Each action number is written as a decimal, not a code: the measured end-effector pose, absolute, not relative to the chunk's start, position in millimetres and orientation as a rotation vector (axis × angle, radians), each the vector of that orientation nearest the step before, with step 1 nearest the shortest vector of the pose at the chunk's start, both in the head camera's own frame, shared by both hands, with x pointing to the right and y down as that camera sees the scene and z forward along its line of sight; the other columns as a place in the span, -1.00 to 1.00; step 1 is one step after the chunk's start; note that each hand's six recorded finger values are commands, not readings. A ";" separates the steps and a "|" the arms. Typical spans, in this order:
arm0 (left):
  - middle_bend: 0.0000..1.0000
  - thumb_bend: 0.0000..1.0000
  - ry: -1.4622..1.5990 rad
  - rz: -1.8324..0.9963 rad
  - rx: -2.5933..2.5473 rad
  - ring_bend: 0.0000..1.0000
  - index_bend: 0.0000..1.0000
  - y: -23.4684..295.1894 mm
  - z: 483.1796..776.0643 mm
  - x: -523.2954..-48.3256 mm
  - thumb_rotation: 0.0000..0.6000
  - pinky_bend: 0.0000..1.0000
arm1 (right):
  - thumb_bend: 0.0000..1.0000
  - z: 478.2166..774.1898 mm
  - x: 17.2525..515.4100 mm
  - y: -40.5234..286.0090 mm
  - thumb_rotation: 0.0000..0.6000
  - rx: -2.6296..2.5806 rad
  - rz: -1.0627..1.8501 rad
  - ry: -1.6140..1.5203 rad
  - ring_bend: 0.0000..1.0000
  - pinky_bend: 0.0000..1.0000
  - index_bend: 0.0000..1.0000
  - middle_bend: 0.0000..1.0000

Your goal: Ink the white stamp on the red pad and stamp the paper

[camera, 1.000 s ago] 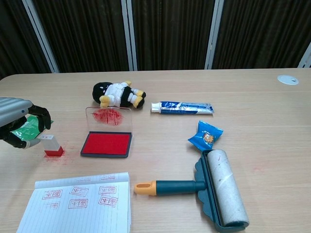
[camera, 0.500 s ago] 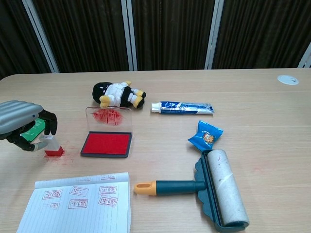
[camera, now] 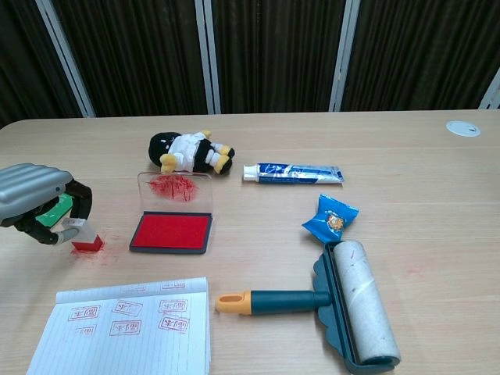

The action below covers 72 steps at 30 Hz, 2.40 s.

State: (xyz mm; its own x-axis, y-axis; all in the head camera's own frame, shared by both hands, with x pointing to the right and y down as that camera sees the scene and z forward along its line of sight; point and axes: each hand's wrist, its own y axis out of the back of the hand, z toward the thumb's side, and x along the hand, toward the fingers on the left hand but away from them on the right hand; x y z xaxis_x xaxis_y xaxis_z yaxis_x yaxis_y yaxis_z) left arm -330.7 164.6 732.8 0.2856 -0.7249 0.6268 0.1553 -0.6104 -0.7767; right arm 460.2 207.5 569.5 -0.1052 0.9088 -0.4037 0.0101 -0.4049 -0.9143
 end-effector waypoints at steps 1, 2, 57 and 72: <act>0.01 -0.31 0.517 -1.427 -1.776 0.68 0.05 164.6 733.0 -330.6 1.00 0.71 | -1.00 569.7 460.5 207.4 1.00 -1.449 1.602 -1.053 -1.00 -1.00 -1.00 -1.00; 0.02 -0.30 0.518 -1.428 -1.776 0.68 0.06 164.5 733.0 -330.5 1.00 0.71 | -1.00 569.8 460.7 207.3 1.00 -1.449 1.603 -1.053 -1.00 -1.00 -1.00 -1.00; 0.07 0.00 0.545 -1.394 -1.979 0.68 0.13 118.6 742.1 -243.3 1.00 0.71 | -1.00 578.2 477.4 202.9 1.00 -1.434 1.672 -1.086 -1.00 -1.00 -1.00 -1.00; 0.08 0.02 0.526 -1.409 -1.978 0.68 0.15 124.4 752.7 -243.1 1.00 0.71 | -1.00 578.6 479.1 202.5 1.00 -1.432 1.677 -1.089 -1.00 -1.00 -1.00 -1.00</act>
